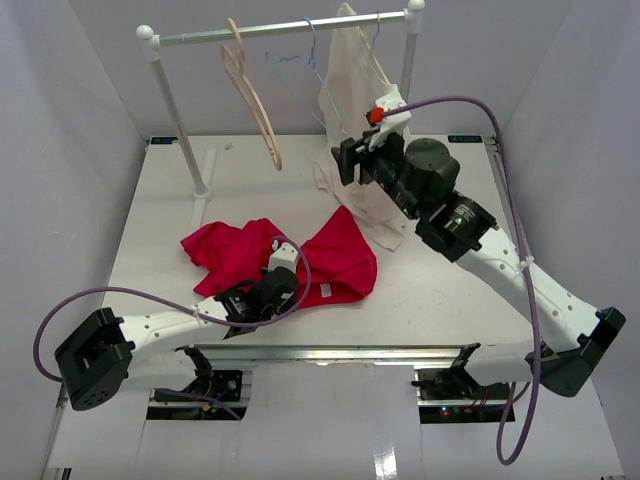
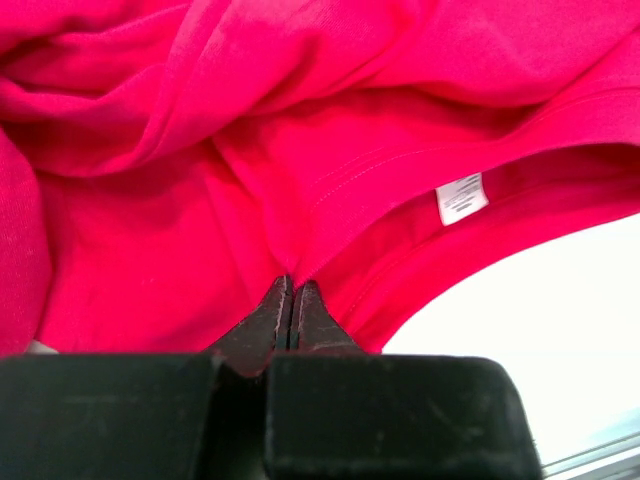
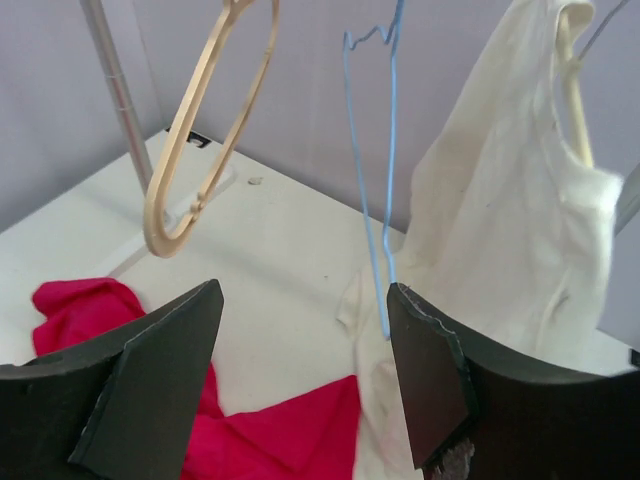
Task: Place the t-shirt on the hanger
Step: Pick up the hanger from the clothesline.
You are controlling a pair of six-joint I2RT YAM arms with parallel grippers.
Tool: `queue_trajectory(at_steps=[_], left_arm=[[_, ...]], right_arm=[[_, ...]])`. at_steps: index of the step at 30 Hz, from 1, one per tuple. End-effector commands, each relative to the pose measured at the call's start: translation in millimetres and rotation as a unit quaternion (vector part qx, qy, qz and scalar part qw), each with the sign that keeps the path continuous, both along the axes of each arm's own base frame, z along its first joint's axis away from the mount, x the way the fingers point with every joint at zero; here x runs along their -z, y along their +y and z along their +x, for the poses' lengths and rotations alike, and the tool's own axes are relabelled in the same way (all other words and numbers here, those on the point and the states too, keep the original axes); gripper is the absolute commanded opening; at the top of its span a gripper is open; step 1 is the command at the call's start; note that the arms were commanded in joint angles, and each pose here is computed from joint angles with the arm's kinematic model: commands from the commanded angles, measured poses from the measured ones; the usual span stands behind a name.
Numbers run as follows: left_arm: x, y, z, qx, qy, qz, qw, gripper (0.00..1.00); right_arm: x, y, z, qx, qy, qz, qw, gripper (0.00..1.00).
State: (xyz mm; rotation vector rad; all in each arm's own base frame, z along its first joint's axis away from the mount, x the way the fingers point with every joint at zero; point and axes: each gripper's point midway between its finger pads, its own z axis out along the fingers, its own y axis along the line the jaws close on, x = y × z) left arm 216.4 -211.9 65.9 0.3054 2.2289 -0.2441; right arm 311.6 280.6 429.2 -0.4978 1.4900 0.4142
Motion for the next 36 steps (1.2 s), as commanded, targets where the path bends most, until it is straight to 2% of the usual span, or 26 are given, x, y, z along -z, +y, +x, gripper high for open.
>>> queue_trajectory(at_steps=[1,9,14,16,21,26,27,28,29,36], left_arm=[[-10.6,-8.5,2.6,0.006,-0.015,-0.029,0.999,0.0],[-8.1,-11.6,1.2,0.011,-0.007,-0.029,1.0,0.0],[-8.3,-12.1,1.0,0.012,-0.006,-0.029,0.999,0.0],[-8.8,-12.6,0.4,0.014,-0.005,-0.031,0.999,0.0],[-9.1,-10.9,1.4,0.01,-0.008,-0.029,0.999,0.0],[-10.2,-10.1,1.8,0.008,-0.01,-0.029,0.999,0.0],[-10.4,-9.8,1.9,0.007,-0.01,-0.03,0.999,0.0],[-11.1,-9.7,1.9,0.006,-0.011,-0.031,0.999,0.0],[-11.9,-9.5,2.0,0.005,-0.012,-0.032,0.999,0.0],[-15.1,-7.3,2.2,0.0,-0.017,-0.037,0.999,0.0]], right_arm=[[-28.3,11.2,36.6,-0.007,-0.054,-0.046,0.997,0.73],[-13.4,26.8,112.4,-0.019,-0.028,-0.05,0.998,0.71],[33.1,34.1,151.8,-0.023,0.024,-0.067,0.997,0.64],[52.0,40.9,155.6,-0.033,0.042,-0.078,0.995,0.61],[70.2,40.1,159.9,-0.027,0.061,-0.088,0.994,0.4],[66.6,34.7,153.4,-0.022,0.053,-0.083,0.995,0.31],[62.0,33.7,152.1,-0.021,0.048,-0.082,0.995,0.25],[56.5,30.9,151.1,-0.017,0.042,-0.081,0.996,0.13],[50.5,28.6,149.8,-0.014,0.038,-0.078,0.996,0.09],[12.2,21.6,135.9,-0.012,0.002,-0.058,0.998,0.08]])
